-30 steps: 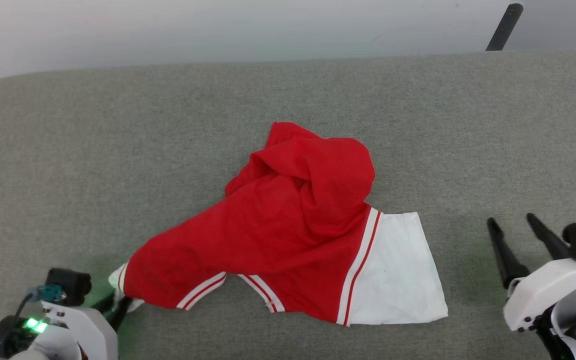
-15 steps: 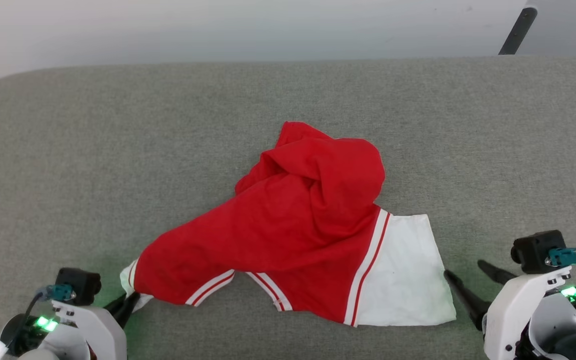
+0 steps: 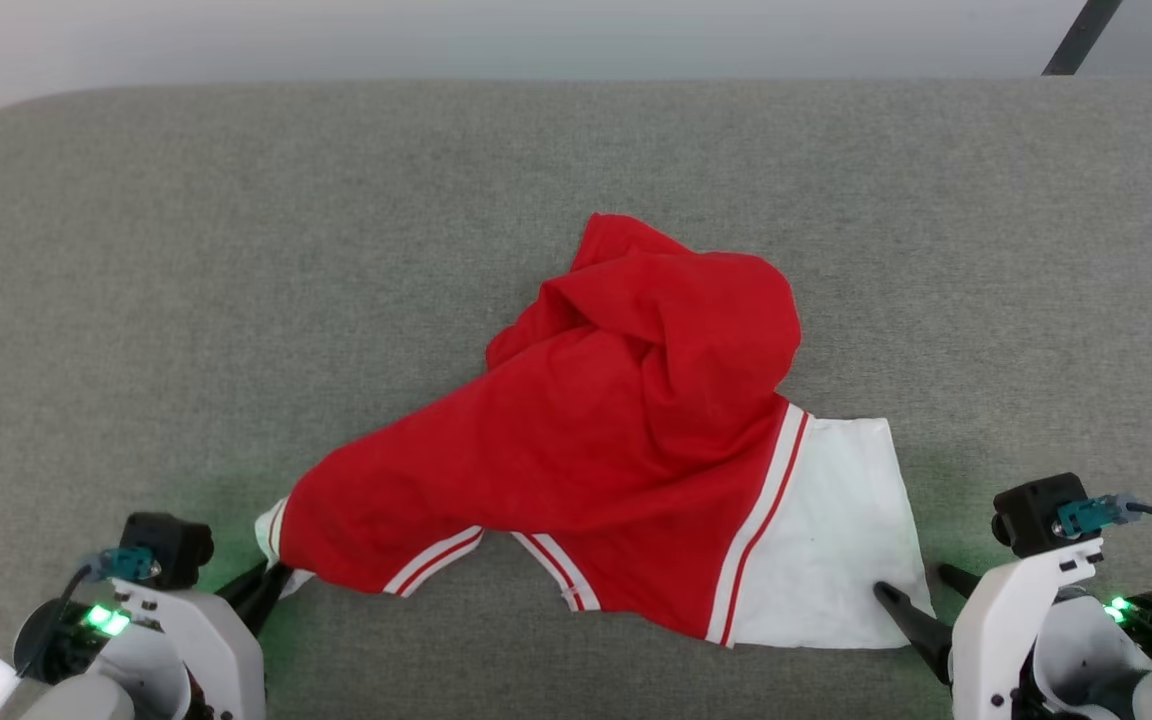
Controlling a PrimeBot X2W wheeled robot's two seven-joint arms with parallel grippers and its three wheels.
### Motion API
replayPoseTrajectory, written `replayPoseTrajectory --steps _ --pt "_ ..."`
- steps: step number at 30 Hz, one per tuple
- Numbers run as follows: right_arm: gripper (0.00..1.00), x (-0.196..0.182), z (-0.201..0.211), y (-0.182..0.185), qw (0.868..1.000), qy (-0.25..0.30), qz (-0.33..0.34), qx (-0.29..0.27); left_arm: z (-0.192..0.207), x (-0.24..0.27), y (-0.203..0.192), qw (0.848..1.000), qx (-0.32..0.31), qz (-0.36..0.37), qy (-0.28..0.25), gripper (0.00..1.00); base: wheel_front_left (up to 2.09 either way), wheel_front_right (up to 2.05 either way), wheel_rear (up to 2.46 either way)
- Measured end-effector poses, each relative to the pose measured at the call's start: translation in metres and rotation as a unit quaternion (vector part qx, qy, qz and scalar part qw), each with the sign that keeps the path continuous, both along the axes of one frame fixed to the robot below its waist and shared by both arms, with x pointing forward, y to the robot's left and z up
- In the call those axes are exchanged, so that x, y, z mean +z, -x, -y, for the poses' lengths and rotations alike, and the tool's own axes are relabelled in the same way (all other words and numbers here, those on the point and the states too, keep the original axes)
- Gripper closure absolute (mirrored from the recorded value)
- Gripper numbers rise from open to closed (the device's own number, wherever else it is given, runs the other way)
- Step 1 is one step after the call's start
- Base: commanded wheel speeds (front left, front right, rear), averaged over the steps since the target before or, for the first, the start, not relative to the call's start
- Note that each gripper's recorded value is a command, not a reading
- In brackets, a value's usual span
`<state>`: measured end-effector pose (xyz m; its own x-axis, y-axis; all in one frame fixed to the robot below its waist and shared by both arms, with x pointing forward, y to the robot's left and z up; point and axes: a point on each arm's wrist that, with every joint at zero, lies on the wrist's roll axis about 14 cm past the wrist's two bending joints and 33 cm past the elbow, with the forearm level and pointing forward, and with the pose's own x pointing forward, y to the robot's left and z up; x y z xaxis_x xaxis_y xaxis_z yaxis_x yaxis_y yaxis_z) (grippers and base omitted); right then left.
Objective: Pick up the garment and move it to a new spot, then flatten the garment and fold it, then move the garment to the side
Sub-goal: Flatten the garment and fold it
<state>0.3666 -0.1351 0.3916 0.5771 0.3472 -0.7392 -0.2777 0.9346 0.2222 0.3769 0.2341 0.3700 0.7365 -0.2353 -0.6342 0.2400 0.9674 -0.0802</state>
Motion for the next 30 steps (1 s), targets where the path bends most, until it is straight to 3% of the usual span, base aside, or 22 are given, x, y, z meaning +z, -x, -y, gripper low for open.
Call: replayPoseTrajectory --steps 2,3,5,6,11,18,30 --pt "0.00 -0.006 -0.002 -0.002 1.000 -0.002 -0.009 0.000 0.000 -0.001 -0.001 1.000 0.000 -0.002 0.001 1.00 0.00 0.00 0.00" --pt "0.25 -0.008 -0.003 -0.003 1.000 -0.003 -0.013 0.001 0.000 -0.001 -0.001 1.000 0.000 -0.002 0.001 1.00 0.00 0.00 0.00" --pt "0.90 -0.013 -0.002 -0.006 1.000 -0.003 -0.021 -0.004 0.000 -0.002 -0.002 1.000 0.000 -0.002 0.002 1.00 0.00 0.00 0.00" --pt "1.00 -0.016 -0.002 -0.008 1.000 -0.003 -0.025 -0.006 0.000 -0.003 -0.002 1.000 0.000 -0.003 0.002 1.00 0.00 0.00 0.00" --pt "1.00 -0.022 -0.005 -0.012 0.999 0.003 -0.041 0.006 0.000 -0.004 -0.002 1.000 0.001 -0.004 0.003 1.00 0.00 0.00 0.00" --pt "1.00 -0.005 -0.012 -0.019 0.999 -0.034 -0.033 0.004 0.001 0.005 -0.002 1.000 -0.006 -0.006 0.007 1.00 0.00 0.00 0.00" --pt "1.00 0.125 -0.007 -0.079 0.989 -0.077 0.127 0.006 0.000 0.106 -0.026 0.996 -0.062 0.064 -0.021 1.00 0.00 0.00 0.00"
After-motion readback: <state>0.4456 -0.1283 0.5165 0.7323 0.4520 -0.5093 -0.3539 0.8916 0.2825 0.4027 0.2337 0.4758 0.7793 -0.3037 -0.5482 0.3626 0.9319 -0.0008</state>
